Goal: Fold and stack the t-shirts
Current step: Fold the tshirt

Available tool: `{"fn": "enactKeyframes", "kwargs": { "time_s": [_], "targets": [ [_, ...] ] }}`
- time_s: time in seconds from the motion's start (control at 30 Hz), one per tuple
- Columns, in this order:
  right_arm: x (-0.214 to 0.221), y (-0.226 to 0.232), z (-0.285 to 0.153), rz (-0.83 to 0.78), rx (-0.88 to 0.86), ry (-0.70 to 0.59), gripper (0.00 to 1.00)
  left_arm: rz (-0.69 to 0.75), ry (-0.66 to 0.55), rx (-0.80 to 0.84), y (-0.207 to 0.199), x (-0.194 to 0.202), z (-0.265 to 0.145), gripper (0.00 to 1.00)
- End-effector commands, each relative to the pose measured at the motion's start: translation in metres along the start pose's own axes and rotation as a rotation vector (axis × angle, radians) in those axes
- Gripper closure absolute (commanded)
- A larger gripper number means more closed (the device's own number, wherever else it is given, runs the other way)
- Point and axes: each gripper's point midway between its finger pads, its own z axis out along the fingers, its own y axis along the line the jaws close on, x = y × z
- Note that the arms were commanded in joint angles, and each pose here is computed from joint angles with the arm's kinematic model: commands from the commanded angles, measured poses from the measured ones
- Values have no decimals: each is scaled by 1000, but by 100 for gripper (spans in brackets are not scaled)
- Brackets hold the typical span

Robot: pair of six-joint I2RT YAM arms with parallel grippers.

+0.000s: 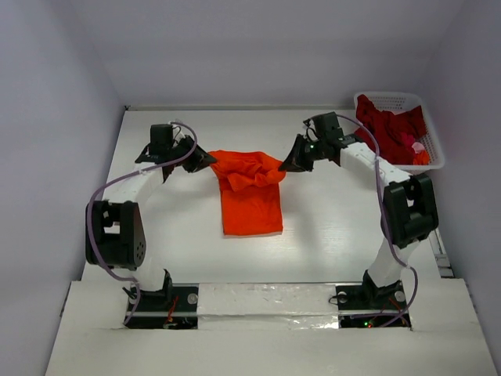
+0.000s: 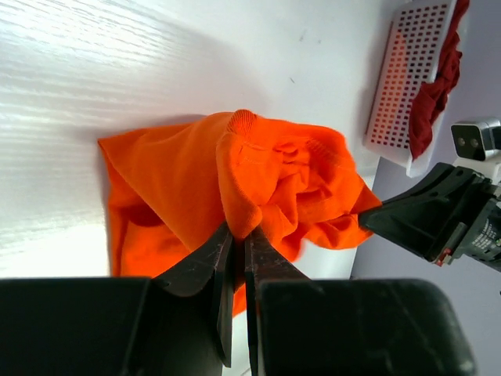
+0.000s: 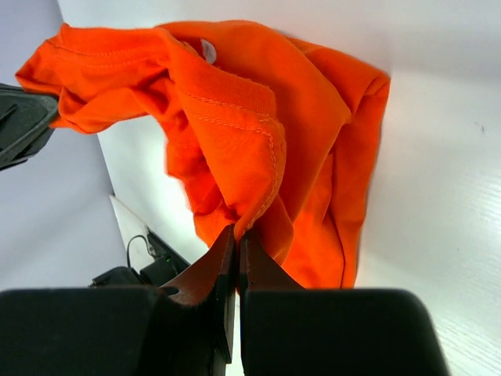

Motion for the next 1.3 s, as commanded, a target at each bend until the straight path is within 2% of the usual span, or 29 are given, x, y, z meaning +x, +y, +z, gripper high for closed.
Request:
{"fn": "enactKeyframes", "kwargs": {
  "time_s": [0.0,0.33,0.9,1.27],
  "targets": [
    [2,20,-17,-64,-50,-58,100,79,-45,42,-25,4,-25,98],
    [26,24,-40,-92,-59,-54,100,77,-52,66,-36,26,-52,97],
    [66,41,-61,-172,-35,-3,100,80,-17,63,-51,37,-68,95],
    [107,21,-67,-177,22,29,100,83,43,20,-32,90,-74,95]
  ]
}}
